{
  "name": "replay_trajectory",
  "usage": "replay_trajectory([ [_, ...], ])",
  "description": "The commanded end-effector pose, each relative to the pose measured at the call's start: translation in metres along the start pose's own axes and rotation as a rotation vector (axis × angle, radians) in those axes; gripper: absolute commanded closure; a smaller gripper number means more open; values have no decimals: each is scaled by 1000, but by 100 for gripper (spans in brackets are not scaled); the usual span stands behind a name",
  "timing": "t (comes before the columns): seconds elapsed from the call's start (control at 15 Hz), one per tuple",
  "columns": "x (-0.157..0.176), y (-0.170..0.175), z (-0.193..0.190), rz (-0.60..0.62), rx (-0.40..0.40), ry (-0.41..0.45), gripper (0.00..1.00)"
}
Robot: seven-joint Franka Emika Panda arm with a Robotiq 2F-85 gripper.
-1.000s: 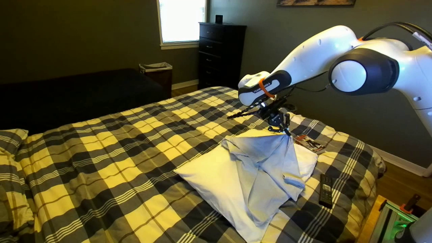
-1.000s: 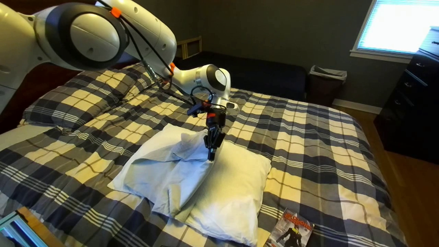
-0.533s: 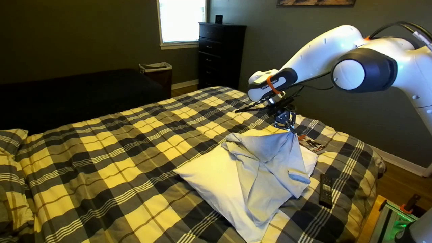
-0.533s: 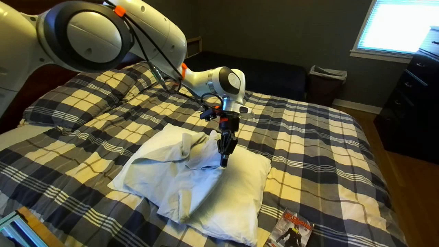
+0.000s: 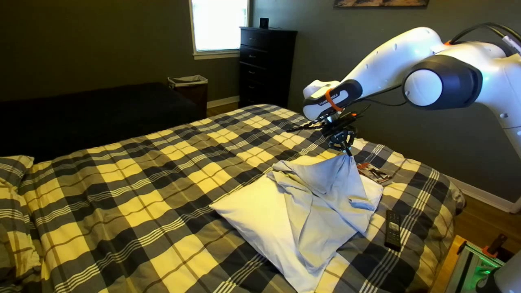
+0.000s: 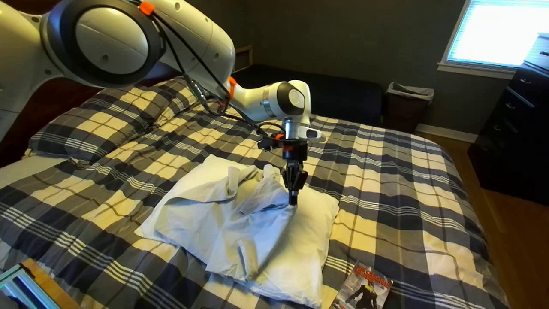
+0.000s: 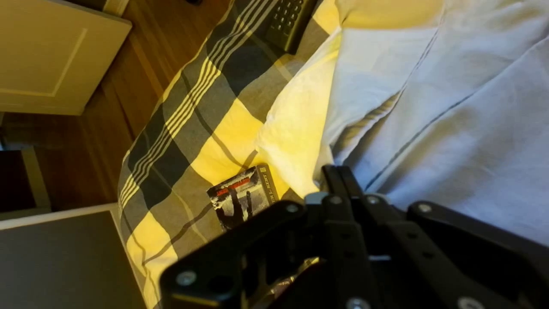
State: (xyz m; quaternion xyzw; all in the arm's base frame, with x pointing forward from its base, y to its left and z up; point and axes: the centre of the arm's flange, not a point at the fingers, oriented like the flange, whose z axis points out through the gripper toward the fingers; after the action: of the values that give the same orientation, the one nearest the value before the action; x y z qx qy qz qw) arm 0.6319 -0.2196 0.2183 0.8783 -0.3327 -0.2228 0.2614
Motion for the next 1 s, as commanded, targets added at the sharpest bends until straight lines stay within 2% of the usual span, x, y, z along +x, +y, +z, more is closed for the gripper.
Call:
replay_trajectory([
  [0.0,0,0,0,0,0,0,99],
  [0.27,7,4,1,20,5,2,100],
  [0.67,36,47,24,142,5,-46,100],
  [0.93,49,70,34,227,24,-27,100],
])
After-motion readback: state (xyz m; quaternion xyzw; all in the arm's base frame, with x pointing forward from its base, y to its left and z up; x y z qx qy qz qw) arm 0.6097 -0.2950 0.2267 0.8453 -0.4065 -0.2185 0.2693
